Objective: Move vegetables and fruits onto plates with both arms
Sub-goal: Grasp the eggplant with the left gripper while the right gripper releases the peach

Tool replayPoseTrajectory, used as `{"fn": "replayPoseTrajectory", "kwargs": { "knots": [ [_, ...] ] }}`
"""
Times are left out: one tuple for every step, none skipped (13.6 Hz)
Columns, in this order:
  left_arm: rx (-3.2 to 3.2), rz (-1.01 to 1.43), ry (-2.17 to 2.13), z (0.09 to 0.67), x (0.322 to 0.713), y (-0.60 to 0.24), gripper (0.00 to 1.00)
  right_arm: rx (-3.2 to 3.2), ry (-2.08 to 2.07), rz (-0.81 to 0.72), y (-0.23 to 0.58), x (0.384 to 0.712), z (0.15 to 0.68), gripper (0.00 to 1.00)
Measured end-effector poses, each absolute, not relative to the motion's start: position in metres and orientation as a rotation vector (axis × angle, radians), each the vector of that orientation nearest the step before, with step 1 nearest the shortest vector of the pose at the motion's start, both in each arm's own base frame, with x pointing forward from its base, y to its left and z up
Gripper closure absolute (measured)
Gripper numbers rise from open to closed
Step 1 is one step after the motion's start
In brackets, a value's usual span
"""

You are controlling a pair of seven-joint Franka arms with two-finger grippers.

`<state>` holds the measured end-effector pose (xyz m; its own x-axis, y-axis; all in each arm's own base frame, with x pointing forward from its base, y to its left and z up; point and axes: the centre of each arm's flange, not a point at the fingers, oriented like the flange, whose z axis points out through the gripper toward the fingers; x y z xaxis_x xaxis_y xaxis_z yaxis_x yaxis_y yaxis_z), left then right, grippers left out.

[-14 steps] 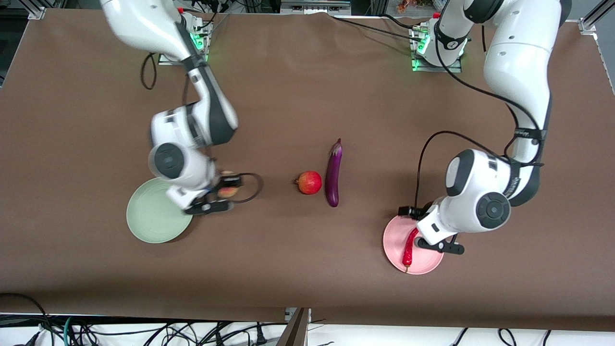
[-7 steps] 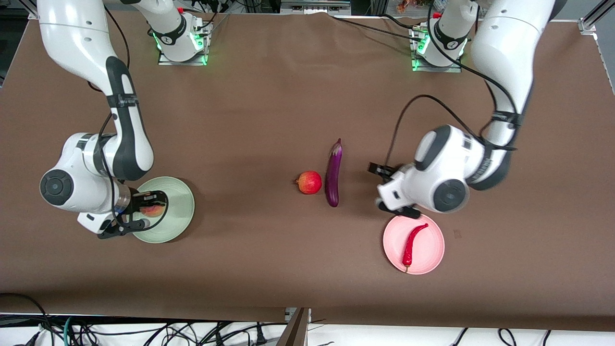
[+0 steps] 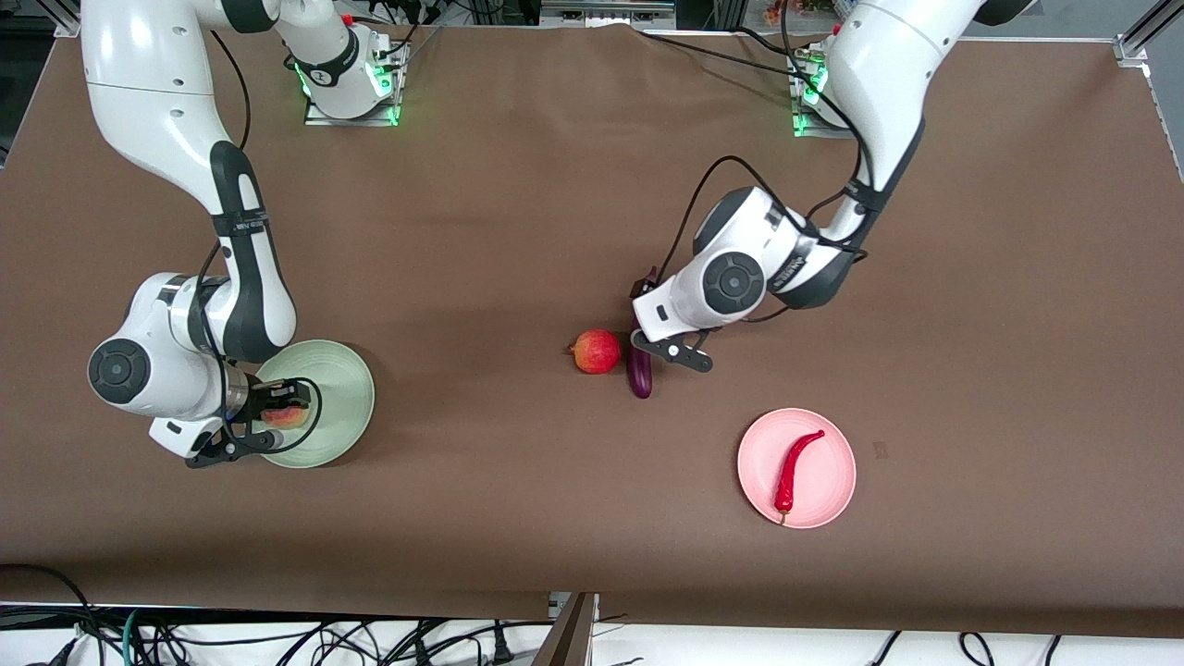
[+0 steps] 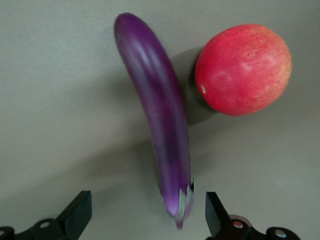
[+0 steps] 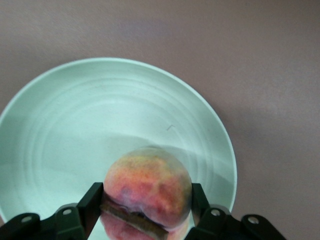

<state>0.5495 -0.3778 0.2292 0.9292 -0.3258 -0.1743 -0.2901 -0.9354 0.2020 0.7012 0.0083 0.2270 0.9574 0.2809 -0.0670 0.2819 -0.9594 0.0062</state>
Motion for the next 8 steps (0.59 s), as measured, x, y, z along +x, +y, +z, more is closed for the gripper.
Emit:
{"fn": "replayPoseTrajectory", "kwargs": {
  "knots": [
    [2.914, -0.272, -0.459, 0.216, 0.541, -0.380, 0.00, 3.093, 0.441, -0.108, 0.006, 0.701, 0.225, 0.24],
    [2.918, -0.257, -0.435, 0.204, 0.532, -0.382, 0.00, 3.093, 0.438, -0.110, 0.004, 0.701, 0.224, 0.19],
    [2.925, -0.265, -0.411, 0.194, 0.521, -0.388, 0.00, 3.093, 0.437, -0.106, 0.003, 0.701, 0.225, 0.09],
    [2.935, -0.275, -0.402, 0.187, 0.510, -0.397, 0.00, 3.094, 0.440, -0.095, 0.005, 0.703, 0.229, 0.00],
    [2.951, -0.270, -0.421, 0.182, 0.502, -0.405, 0.03, 3.097, 0.448, -0.074, 0.009, 0.705, 0.236, 0.00],
    [2.972, -0.257, -0.449, 0.180, 0.497, -0.410, 0.04, 3.102, 0.454, -0.053, 0.017, 0.708, 0.246, 0.00],
    [2.987, -0.245, -0.470, 0.179, 0.496, -0.411, 0.11, 3.112, 0.442, -0.048, 0.027, 0.711, 0.256, 0.00],
    [2.994, -0.239, -0.477, 0.179, 0.498, -0.410, 0.24, 3.130, 0.399, -0.062, 0.042, 0.712, 0.268, 0.00]
  ]
}}
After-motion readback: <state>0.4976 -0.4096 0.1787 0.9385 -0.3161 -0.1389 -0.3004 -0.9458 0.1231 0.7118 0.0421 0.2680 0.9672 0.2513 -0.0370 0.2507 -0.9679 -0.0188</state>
